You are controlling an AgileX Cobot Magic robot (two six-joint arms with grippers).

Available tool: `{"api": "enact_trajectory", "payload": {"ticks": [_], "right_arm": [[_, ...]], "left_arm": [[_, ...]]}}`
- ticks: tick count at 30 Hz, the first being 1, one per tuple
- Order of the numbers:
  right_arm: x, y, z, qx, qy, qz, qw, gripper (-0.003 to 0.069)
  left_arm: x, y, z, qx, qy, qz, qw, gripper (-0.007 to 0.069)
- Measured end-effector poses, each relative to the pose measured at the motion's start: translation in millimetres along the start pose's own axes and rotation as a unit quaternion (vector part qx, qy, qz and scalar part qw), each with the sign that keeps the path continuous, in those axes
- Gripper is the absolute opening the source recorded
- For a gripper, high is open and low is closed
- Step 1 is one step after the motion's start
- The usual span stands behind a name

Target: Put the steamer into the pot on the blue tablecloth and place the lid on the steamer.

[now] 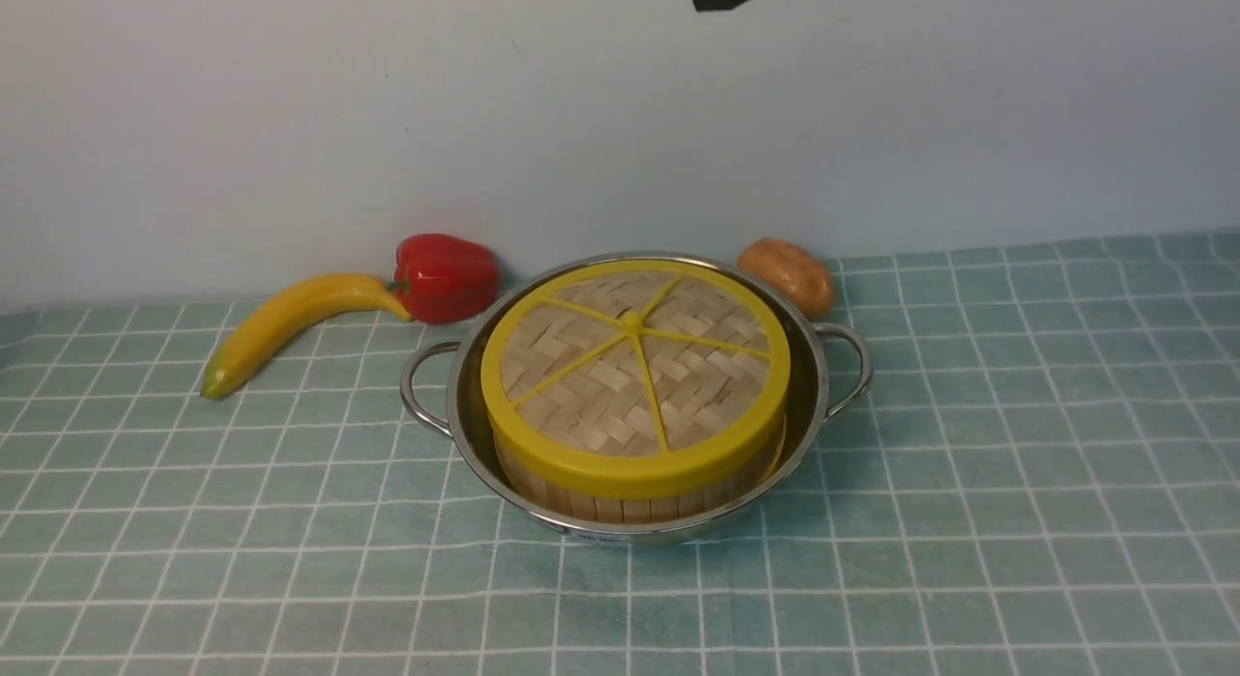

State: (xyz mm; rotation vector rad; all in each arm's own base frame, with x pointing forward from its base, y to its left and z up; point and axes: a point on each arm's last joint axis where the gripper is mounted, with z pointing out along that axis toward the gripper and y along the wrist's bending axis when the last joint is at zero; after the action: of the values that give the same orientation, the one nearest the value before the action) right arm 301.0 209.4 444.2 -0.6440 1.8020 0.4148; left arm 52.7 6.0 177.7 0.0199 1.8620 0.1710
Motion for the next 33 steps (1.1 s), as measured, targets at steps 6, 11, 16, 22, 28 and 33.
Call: {"api": "enact_trajectory", "payload": {"ticks": [6, 11, 16, 22, 28, 33], "right_arm": [[-1, -2, -8, 0.011, 0.0, -0.017, 1.0, -0.0001], [24, -23, -74, 0.067, 0.008, -0.028, 0.997, 0.0004], [74, -51, -168, 0.178, -0.043, 0.05, 0.982, 0.0011], [149, -46, -248, 0.319, -0.098, 0.106, 0.937, 0.002], [229, -24, -254, 0.34, -0.119, 0.12, 0.925, 0.0034], [273, -17, -244, 0.337, -0.146, 0.11, 0.924, 0.0043]], "left_arm": [[0, 0, 0, 0.0, 0.0, 0.0, 1.0, 0.0243], [0, 0, 0, 0.0, 0.0, 0.0, 1.0, 0.0243], [0, 0, 0, 0.0, 0.0, 0.0, 1.0, 0.0243], [0, 0, 0, 0.0, 0.0, 0.0, 1.0, 0.0243], [0, 0, 0, 0.0, 0.0, 0.0, 1.0, 0.0243], [0, 0, 0, 0.0, 0.0, 0.0, 1.0, 0.0243]]}}
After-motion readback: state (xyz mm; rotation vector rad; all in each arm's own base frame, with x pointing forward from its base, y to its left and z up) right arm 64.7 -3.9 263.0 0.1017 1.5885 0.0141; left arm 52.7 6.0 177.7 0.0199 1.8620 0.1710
